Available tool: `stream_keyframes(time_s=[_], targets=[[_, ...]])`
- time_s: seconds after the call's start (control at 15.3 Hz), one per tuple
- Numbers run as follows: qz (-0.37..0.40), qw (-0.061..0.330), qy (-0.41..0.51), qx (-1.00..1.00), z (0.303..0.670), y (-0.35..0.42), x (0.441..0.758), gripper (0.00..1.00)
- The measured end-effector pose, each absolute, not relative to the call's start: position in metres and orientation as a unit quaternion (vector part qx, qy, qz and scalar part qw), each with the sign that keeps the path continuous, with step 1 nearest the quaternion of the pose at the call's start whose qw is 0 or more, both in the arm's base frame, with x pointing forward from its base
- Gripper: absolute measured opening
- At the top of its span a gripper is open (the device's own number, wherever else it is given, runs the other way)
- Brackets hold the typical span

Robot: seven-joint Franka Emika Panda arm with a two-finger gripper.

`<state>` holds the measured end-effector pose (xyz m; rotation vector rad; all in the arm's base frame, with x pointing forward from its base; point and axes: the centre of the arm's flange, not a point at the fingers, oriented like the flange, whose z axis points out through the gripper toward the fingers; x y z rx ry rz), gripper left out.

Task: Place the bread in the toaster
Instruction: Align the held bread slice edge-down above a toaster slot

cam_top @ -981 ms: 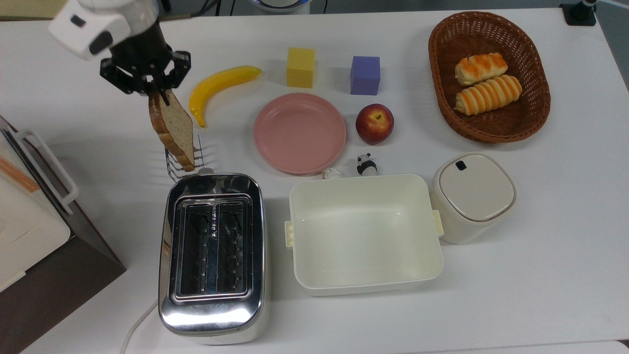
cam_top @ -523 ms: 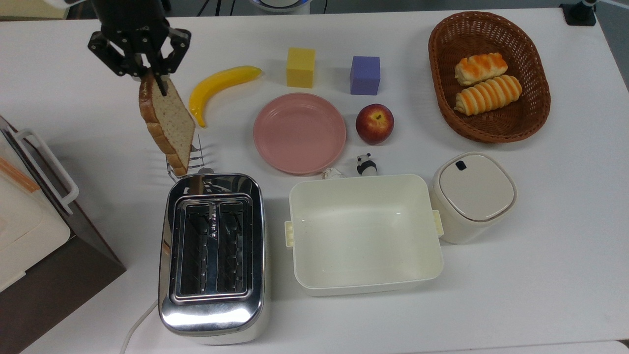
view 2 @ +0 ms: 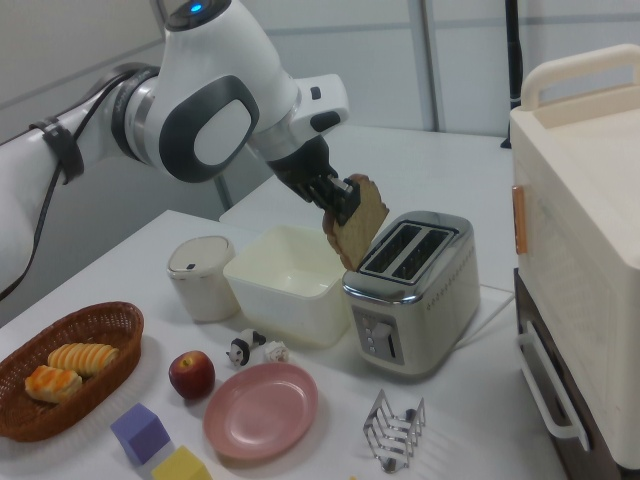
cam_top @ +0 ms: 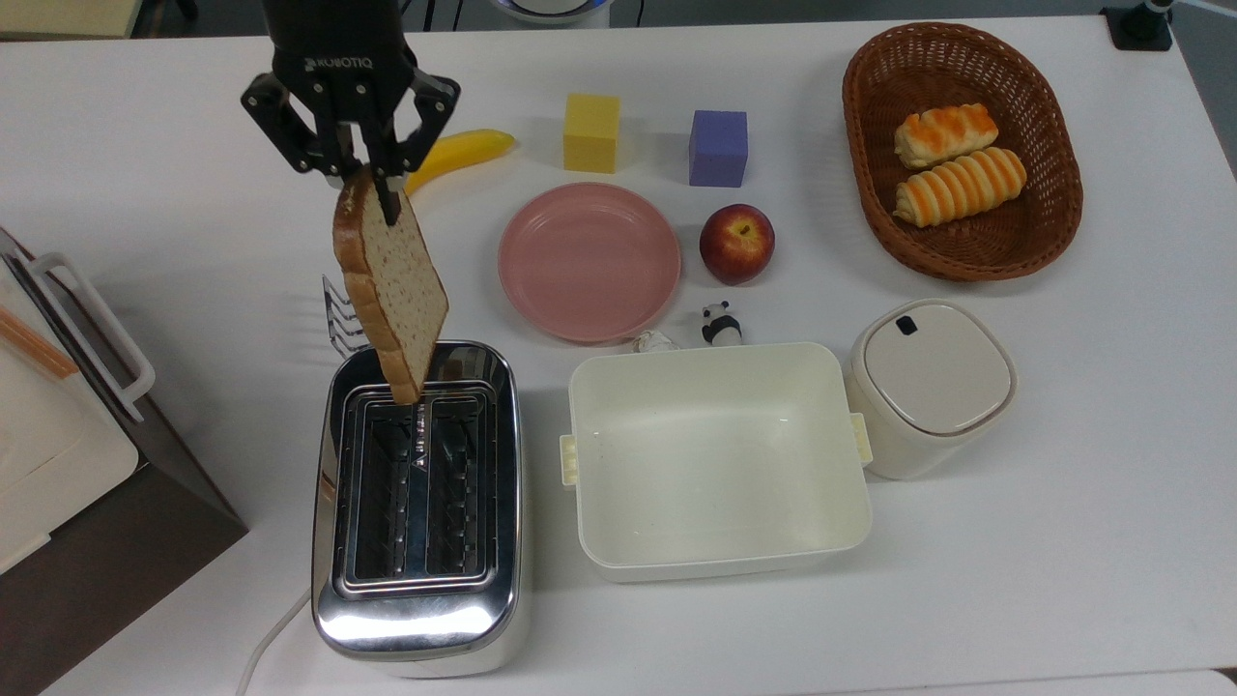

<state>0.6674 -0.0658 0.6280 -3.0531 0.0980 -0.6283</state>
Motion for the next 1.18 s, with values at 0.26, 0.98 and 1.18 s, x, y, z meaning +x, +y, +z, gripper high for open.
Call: stream_keyframes(time_s=[0.26, 0.98, 1.18], targets=[[-0.211, 0.016, 0.036, -0.977, 0.620, -0.054, 0.682, 0.12], [-0.261, 0.019, 0.032, -0.965, 0.587, -0.033, 0.728, 0.12], [-0.255, 0.020, 0.030, -0.966, 0.578, -0.030, 0.732, 0.12]])
